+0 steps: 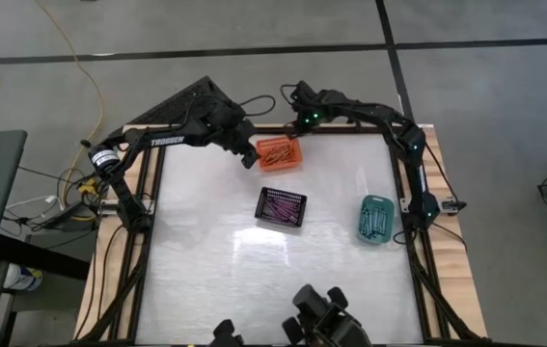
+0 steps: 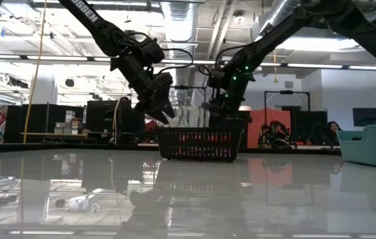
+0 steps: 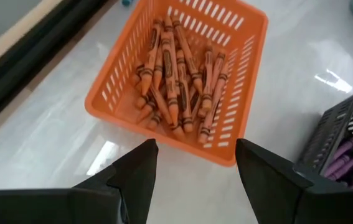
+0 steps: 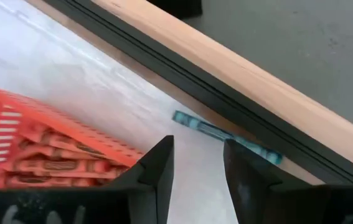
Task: Sort crayons
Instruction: Put the light blue green crayon into the green bin
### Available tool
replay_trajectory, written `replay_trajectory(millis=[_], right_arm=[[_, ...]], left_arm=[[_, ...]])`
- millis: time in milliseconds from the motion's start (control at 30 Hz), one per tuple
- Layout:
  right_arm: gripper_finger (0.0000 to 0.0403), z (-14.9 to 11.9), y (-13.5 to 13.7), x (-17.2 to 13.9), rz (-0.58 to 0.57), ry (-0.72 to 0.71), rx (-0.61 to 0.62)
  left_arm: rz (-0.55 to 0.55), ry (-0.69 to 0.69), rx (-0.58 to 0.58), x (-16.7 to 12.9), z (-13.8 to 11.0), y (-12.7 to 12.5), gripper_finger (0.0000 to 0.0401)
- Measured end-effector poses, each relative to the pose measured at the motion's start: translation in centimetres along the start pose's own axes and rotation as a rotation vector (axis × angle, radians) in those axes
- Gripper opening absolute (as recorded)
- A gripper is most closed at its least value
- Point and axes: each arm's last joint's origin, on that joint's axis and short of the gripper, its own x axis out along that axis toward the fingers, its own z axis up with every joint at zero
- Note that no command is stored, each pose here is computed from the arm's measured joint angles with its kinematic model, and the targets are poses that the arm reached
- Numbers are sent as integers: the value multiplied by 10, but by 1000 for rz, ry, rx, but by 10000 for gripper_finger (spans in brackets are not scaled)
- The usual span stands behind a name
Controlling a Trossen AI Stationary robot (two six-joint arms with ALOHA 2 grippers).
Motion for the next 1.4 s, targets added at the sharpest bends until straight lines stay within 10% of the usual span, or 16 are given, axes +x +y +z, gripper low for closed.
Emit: replay_trajectory(millis=[833, 1133, 1400], right_arm=[[145, -11, 13, 27, 97, 66, 77], [145, -5, 29, -19, 66, -40, -110], [145, -9, 7, 9, 16, 48, -208]], left_arm=[[0, 46, -4, 0, -5, -1, 207], [0, 46, 0, 0, -5, -1, 207], [-2, 53, -4, 0, -5, -1, 207]])
